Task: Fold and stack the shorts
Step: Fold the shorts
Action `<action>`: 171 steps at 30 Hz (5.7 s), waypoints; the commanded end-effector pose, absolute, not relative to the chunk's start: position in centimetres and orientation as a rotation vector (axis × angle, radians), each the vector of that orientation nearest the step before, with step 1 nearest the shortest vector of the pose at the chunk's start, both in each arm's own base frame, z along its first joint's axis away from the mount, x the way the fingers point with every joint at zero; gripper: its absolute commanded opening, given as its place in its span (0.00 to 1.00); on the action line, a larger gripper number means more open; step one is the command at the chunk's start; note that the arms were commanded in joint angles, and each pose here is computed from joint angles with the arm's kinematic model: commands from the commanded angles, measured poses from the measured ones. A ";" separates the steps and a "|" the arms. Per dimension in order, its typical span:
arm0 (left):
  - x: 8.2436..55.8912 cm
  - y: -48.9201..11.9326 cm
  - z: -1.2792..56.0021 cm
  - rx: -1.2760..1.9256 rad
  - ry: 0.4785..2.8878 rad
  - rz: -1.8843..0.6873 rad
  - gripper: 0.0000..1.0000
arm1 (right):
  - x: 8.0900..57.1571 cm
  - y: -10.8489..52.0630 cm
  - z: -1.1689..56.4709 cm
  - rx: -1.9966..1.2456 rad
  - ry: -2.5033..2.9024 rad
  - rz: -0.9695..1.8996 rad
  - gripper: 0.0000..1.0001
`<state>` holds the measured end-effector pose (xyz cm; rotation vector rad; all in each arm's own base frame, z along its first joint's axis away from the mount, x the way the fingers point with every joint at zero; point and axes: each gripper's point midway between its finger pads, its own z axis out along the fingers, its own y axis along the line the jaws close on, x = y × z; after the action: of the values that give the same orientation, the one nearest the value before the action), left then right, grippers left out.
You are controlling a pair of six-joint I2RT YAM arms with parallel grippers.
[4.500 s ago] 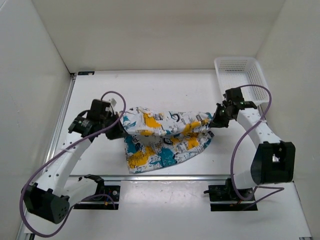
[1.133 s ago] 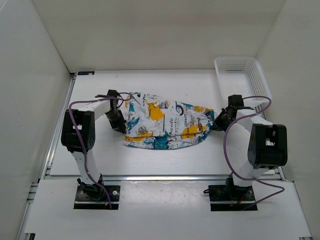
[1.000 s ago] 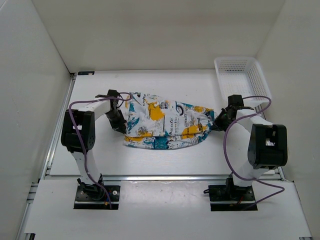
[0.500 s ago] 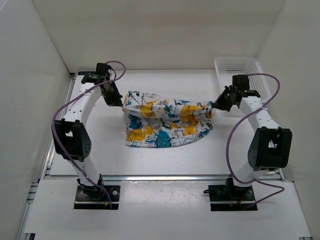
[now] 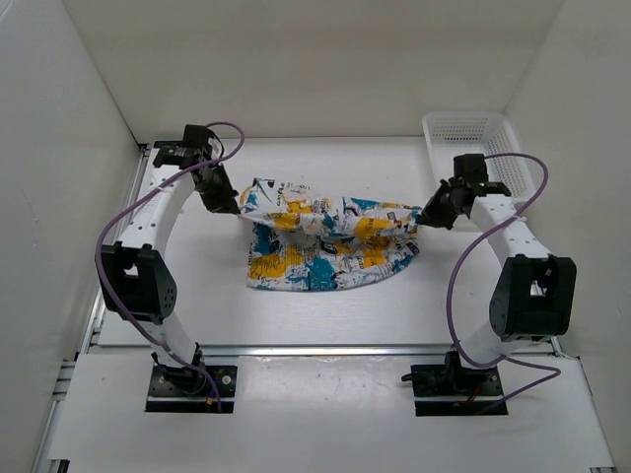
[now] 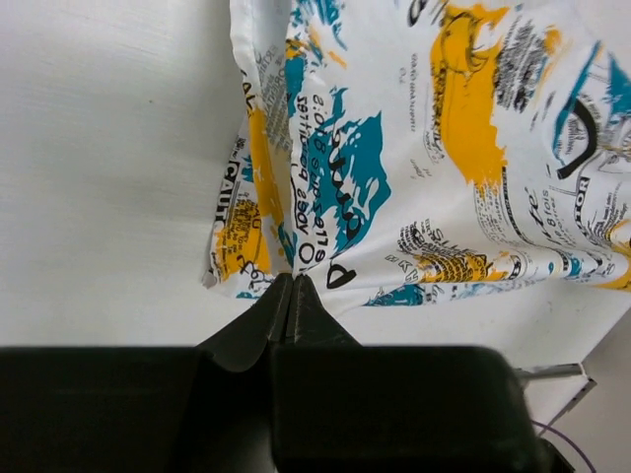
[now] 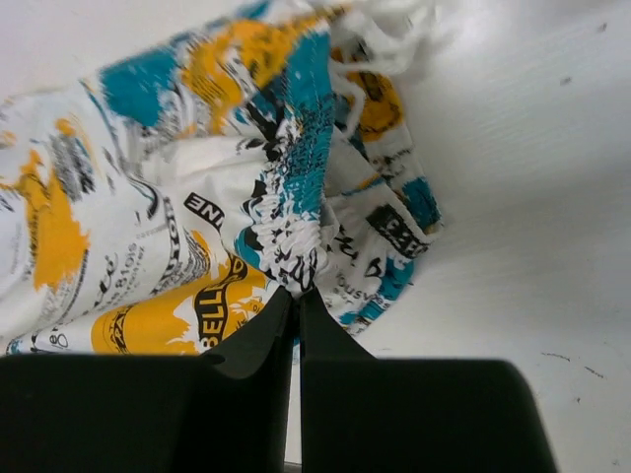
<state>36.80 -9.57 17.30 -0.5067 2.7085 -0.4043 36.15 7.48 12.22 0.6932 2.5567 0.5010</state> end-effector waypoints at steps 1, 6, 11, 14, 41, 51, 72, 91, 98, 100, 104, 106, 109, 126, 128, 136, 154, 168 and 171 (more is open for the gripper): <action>38.0 -8.9 22.7 -0.469 2.582 -0.450 0.10 | 39.8 7.4 19.2 0.628 2.372 0.528 0.00; 38.3 -8.8 27.7 -0.434 2.489 -0.479 0.10 | 40.2 7.3 24.5 0.572 2.292 0.541 0.00; 34.5 -9.6 25.5 -0.416 2.515 -0.514 0.10 | 35.8 6.9 22.0 0.581 2.332 0.516 0.00; 30.1 -11.6 21.0 -0.420 2.593 -0.606 0.10 | 31.9 6.6 17.3 0.620 2.416 0.479 0.00; 33.7 -11.7 13.4 -0.426 2.725 -0.346 0.55 | 32.6 5.4 5.6 0.684 2.673 0.477 0.80; 37.1 -12.6 5.9 -0.364 2.898 -0.191 0.59 | 32.6 4.9 5.3 0.669 2.677 0.430 0.79; 38.1 -6.4 9.4 -0.458 2.798 0.004 0.13 | 31.9 5.5 4.0 0.604 2.739 0.454 0.81; 36.6 -8.2 0.6 -0.449 3.002 -0.037 0.10 | 31.6 11.0 0.7 0.467 2.855 0.492 0.34; 33.9 -8.9 1.8 -0.430 2.985 -0.052 0.10 | 31.5 7.2 4.6 0.520 2.731 0.217 0.00; 32.9 -9.2 2.6 -0.429 2.976 -0.060 0.10 | 31.3 6.5 6.8 0.485 2.685 0.187 0.00; 30.8 -9.9 4.8 -0.427 2.925 -0.110 0.10 | 30.9 6.0 10.3 0.421 2.629 0.160 0.00; 29.7 -10.0 5.2 -0.424 2.924 -0.141 0.10 | 30.9 6.2 12.0 0.395 2.609 0.151 0.00; 29.6 -10.3 4.9 -0.421 2.926 -0.171 0.10 | 30.6 7.5 13.5 0.321 2.603 0.133 0.00; 30.3 -12.4 1.1 -0.384 3.020 -0.236 0.10 | 26.3 31.1 20.9 -0.299 2.488 0.363 0.00; 30.0 -12.3 0.9 -0.386 3.028 -0.232 0.10 | 25.3 34.5 20.3 -0.389 2.485 0.372 0.00; 30.1 -12.3 1.2 -0.398 3.018 -0.237 0.10 | 23.4 43.2 16.5 -0.604 2.487 0.389 0.00; 32.9 -4.8 11.5 -0.505 2.808 -0.153 0.54 | 21.8 44.5 21.7 -0.697 2.261 0.666 0.84; 30.6 -17.9 12.2 -0.104 2.839 -0.564 0.10 | 24.2 33.4 12.7 -0.336 2.611 0.548 0.00; 30.6 -17.5 8.0 -0.125 2.944 -0.462 0.10 | 25.1 33.6 9.7 -0.349 2.685 0.508 0.00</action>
<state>30.63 -17.46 11.47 -0.0887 2.8632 -0.4839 25.01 32.33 10.92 -0.3097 2.6424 0.4668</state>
